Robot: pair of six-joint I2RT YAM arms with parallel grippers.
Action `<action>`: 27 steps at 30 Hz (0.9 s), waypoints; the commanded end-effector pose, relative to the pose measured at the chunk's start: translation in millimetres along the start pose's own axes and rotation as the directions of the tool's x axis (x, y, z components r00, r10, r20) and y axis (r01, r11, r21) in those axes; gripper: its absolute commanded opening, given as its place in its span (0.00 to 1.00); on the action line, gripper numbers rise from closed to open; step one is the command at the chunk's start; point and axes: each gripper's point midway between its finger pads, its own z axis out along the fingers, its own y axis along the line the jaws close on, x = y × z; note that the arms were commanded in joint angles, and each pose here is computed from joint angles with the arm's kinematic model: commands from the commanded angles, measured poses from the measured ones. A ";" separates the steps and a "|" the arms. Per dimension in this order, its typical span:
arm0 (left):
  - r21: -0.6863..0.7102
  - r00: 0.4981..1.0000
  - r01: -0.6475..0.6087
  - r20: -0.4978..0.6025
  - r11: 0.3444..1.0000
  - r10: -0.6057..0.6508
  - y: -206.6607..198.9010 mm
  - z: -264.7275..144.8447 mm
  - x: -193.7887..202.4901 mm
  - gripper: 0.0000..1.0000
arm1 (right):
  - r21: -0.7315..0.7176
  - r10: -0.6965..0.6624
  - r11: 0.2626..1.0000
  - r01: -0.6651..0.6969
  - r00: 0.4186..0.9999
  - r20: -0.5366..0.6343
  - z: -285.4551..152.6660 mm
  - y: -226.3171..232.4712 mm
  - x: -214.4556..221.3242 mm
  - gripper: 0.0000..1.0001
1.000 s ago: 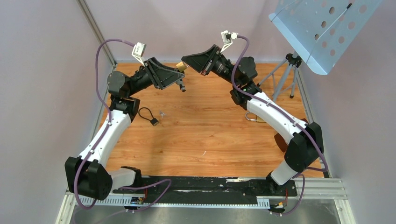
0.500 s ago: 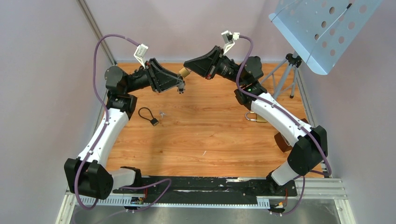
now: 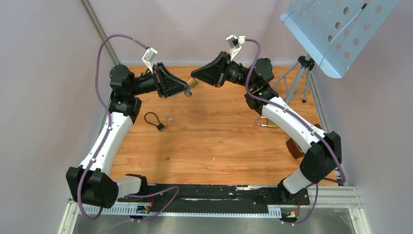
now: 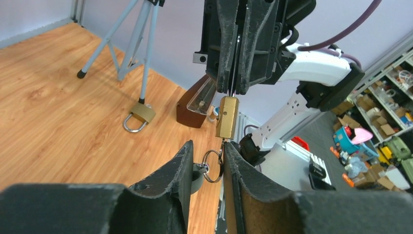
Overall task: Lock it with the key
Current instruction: Lock the lock.
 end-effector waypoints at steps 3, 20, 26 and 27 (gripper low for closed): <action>0.034 0.994 -0.109 -0.022 0.993 0.110 -17.6 -5.0 -4.3 0.20 | -0.069 -0.085 0.994 0.085 0.996 0.001 1.2 25.9 -17.8 0.00; -0.106 0.995 -0.078 -0.076 0.991 0.070 14.7 -12.3 22.9 0.00 | 0.250 -0.232 0.956 0.156 0.921 0.313 -35.4 -2.3 -80.7 0.00; -0.332 0.998 0.038 -0.041 0.942 -0.055 69.2 -16.9 32.7 0.00 | 0.386 -0.161 0.920 0.060 0.959 0.234 -40.7 -55.6 -54.7 0.00; -0.372 0.995 0.085 -0.021 0.924 -0.099 79.7 -17.6 35.2 0.00 | 0.414 -0.140 0.909 0.042 0.968 0.207 -42.0 -68.6 -44.7 0.00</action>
